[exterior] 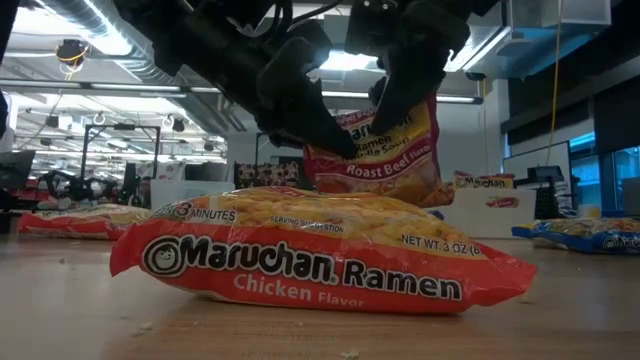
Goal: Sort Maruchan noodles
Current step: Put the red noodle pack into the white bin
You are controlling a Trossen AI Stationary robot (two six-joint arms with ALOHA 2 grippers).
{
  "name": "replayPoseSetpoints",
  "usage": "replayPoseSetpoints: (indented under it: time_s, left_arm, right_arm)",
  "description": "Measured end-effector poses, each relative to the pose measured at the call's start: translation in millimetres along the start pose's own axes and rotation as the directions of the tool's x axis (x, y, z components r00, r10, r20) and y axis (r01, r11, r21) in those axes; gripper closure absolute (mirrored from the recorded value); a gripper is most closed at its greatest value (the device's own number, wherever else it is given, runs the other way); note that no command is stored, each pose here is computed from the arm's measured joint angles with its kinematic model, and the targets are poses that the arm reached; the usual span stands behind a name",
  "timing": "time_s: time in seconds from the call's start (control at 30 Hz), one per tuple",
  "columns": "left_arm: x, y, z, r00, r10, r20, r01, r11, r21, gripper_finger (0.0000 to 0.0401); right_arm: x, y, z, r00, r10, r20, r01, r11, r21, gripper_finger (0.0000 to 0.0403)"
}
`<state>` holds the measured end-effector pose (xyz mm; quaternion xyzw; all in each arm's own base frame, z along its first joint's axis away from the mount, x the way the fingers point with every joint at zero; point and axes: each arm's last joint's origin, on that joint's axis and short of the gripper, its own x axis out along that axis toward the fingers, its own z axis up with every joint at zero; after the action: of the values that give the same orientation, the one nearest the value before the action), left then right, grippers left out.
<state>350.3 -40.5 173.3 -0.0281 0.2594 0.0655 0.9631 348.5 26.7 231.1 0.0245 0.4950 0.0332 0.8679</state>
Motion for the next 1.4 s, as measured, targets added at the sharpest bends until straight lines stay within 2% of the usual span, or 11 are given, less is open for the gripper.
replayPoseSetpoints:
  time_s: [0.33,0.43,0.63,0.73,0.83,1.1,1.3,1.4]
  left_arm:
    - [0,0,0,1.000,-0.001,-0.004,0.001,1.000,0.002,0.0333]
    - [0,0,0,1.000,-0.001,-0.004,0.001,1.000,0.002,0.0333]
    - [0,0,0,1.000,0.023,0.000,-0.023,1.000,0.004,0.0333]
    - [-1,-3,-1,0.999,0.054,0.007,-0.054,0.998,0.015,0.0332]
    - [-2,-6,-1,0.999,0.048,0.013,-0.049,0.999,0.018,0.0319]
    - [-14,-15,7,1.000,-0.005,0.025,0.004,1.000,0.026,0.0241]
    - [-42,-16,21,0.999,-0.018,0.029,0.017,0.999,0.048,0.0230]
    - [-57,-14,27,0.999,-0.017,0.028,0.016,0.998,0.063,0.0230]
  right_arm:
    - [28,-1,-5,0.997,0.013,-0.070,-0.014,1.000,-0.009,0.0159]
    - [29,-1,-5,0.997,0.014,-0.072,-0.015,1.000,-0.012,0.0195]
    - [29,-1,-6,0.997,0.012,-0.076,-0.014,1.000,-0.024,0.0297]
    - [28,-2,-5,0.997,0.006,-0.073,-0.009,0.999,-0.031,0.0325]
    - [28,-1,-5,0.997,0.012,-0.074,-0.016,0.999,-0.043,0.0330]
    - [24,-1,-5,0.997,0.016,-0.073,-0.020,0.999,-0.051,0.0342]
    - [-3,1,-4,0.999,0.024,-0.034,-0.026,0.998,-0.053,0.0347]
    - [-20,0,-5,1.000,-0.007,-0.023,0.006,0.998,-0.055,0.0348]
